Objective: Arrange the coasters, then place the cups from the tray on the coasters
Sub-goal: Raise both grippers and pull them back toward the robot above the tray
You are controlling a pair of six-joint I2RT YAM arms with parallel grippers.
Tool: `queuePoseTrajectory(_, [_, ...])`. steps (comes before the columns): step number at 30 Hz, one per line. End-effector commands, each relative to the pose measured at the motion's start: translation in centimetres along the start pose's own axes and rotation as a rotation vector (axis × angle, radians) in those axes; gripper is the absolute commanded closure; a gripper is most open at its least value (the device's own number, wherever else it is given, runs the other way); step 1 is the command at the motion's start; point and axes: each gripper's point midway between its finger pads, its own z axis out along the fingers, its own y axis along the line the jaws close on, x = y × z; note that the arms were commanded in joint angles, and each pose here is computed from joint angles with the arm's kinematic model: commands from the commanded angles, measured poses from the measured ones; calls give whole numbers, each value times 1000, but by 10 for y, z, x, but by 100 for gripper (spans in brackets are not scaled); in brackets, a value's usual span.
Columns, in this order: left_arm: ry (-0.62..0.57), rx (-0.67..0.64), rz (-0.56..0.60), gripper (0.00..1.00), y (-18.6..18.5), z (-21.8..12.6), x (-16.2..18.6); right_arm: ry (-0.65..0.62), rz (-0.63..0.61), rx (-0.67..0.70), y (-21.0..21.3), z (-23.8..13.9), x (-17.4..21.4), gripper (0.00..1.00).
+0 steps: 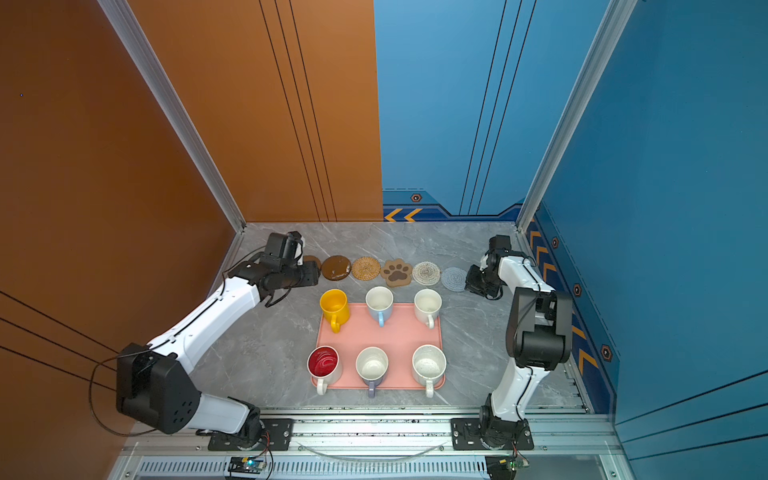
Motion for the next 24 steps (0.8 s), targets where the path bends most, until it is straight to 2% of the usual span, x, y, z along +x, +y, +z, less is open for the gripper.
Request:
queuePoseTrajectory(1, [-10,-31,-2,42,5,-8,5,-7,9,-30,-1,10,-10,82])
queuePoseTrajectory(11, [-22,-13,2,42,-3,-16,7,27,39,-41,-5,39,-21,81])
queuePoseTrajectory(24, [-33,-36,-1,41,2,-25,13,49,39,-63,3,52,-21,82])
